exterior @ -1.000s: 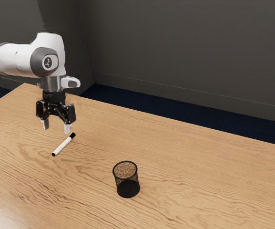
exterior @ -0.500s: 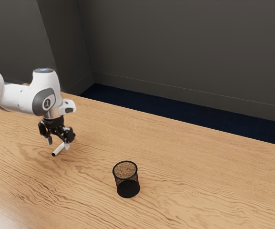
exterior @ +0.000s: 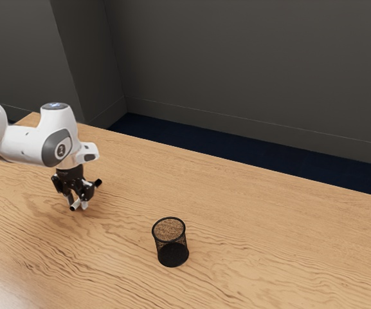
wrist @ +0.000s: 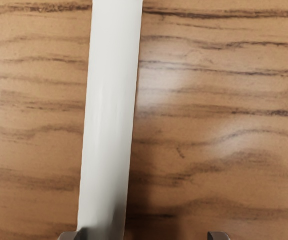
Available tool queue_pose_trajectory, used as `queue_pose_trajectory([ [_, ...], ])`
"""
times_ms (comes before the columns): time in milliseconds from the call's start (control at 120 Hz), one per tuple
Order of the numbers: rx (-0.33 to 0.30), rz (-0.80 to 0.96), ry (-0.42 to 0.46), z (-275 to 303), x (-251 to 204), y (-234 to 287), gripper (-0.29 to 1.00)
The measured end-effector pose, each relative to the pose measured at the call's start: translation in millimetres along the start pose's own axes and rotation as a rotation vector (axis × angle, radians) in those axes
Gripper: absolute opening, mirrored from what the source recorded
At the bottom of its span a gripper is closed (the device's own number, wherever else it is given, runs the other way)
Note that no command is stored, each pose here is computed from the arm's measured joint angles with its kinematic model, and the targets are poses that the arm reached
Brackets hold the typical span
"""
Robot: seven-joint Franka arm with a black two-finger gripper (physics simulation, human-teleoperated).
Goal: Put the marker into the pen holder.
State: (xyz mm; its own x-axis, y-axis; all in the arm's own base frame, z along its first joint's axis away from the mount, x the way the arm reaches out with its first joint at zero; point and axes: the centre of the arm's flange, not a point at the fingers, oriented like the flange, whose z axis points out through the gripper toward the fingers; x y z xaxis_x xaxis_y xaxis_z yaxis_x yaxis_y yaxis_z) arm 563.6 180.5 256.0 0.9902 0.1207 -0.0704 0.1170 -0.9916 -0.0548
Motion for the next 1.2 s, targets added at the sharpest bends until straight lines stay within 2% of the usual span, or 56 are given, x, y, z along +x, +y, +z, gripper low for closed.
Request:
queue_pose_trajectory([
  [608, -0.011, 0.021, 0.006, 6, 6, -10, 0.12],
  [867, -0.042, 0.018, 0.003, 10, 6, -11, 0.11],
  [1200, -0.072, 0.008, 0.005, 12, 4, -16, 0.00],
])
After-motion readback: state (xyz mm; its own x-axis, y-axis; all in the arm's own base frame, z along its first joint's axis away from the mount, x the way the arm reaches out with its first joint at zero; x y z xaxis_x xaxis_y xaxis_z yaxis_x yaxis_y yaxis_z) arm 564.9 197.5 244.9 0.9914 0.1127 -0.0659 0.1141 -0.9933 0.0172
